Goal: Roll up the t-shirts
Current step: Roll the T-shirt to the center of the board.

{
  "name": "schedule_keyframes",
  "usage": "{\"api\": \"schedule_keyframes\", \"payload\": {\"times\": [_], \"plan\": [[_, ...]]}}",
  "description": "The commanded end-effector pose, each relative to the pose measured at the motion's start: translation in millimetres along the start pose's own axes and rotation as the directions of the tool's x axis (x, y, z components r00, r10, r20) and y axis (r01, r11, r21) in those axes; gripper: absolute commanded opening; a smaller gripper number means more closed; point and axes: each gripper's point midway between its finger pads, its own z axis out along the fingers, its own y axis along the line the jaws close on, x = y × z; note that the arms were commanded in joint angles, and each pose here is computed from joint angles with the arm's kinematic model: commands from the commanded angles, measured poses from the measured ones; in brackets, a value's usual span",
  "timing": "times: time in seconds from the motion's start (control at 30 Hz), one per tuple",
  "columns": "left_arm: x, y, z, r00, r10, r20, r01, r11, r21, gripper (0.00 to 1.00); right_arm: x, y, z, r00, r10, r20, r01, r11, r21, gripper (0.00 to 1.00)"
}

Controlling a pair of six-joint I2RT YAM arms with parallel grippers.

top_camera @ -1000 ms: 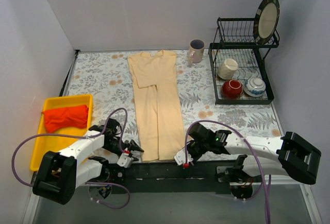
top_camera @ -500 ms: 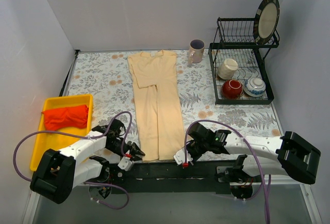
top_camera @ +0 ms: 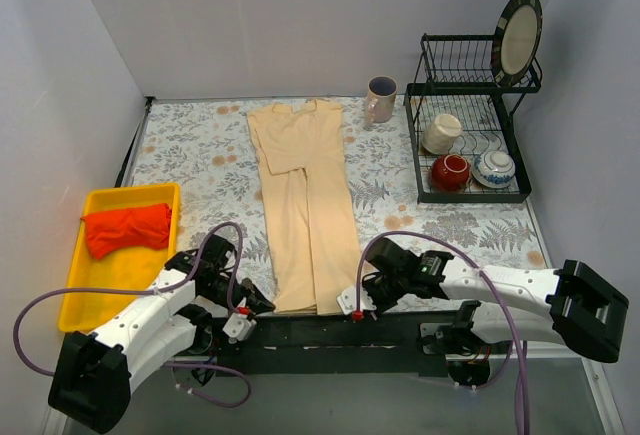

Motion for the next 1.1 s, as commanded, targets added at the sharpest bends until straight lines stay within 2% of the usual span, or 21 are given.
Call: {"api": "schedule_keyframes", "payload": {"times": [0.0,0.13,0.33,0.53,0.63,0.7,0.77,0.8,0.87,0.9,1.0,1.03,1.07], "plan": [[-10,20,-9,0.996,-0.090,0.003,0.090,0.995,-0.052,0.00,3,12,-17,0.993,0.106,-0.056,-0.106,0.994,-0.010,0.01],[-11,32,-18,0.982,-0.187,-0.020,0.185,0.980,-0.073,0.00,-3,7,-29,0.988,0.144,-0.056,-0.143,0.989,0.031,0.01],[-30,45,-25,0.981,-0.191,0.025,0.193,0.975,-0.114,0.00,-21,-7,-42,0.980,0.199,-0.025,-0.197,0.978,0.066,0.01],[-36,43,-25,0.956,-0.291,0.036,0.293,0.955,-0.047,0.00,-30,-29,-53,0.955,0.295,0.020,-0.295,0.951,0.086,0.01],[-31,47,-21,0.927,-0.372,0.048,0.374,0.926,-0.049,0.00,-32,-39,-60,0.942,0.335,0.039,-0.337,0.939,0.072,0.01],[-26,60,-19,0.885,-0.460,0.065,0.464,0.882,-0.084,0.00,-30,-43,-63,0.935,0.351,0.043,-0.353,0.934,0.060,0.01],[-24,73,-20,0.870,-0.488,0.077,0.494,0.863,-0.108,0.00,-31,-51,-69,0.930,0.365,0.051,-0.367,0.928,0.063,0.01],[-24,74,-19,0.829,-0.552,0.087,0.559,0.822,-0.107,0.00,-30,-58,-74,0.919,0.387,0.070,-0.391,0.917,0.071,0.01],[-19,86,-21,0.801,-0.592,0.093,0.599,0.789,-0.138,0.00,-31,-70,-79,0.912,0.401,0.089,-0.408,0.910,0.075,0.01],[-18,88,-21,0.756,-0.646,0.102,0.654,0.743,-0.141,0.00,-30,-74,-81,0.909,0.405,0.098,-0.413,0.908,0.072,0.01],[-12,97,-22,0.731,-0.675,0.105,0.681,0.710,-0.176,0.00,-27,-82,-82,0.891,0.446,0.084,-0.450,0.892,0.032,0.01],[-11,99,-22,0.700,-0.705,0.112,0.712,0.677,-0.185,0.00,-22,-85,-78,0.879,0.470,0.075,-0.472,0.881,0.013,0.01],[-6,105,-23,0.700,-0.706,0.107,0.709,0.671,-0.217,0.00,-22,-87,-78,0.873,0.481,0.077,-0.483,0.876,0.001,0.01]]}}
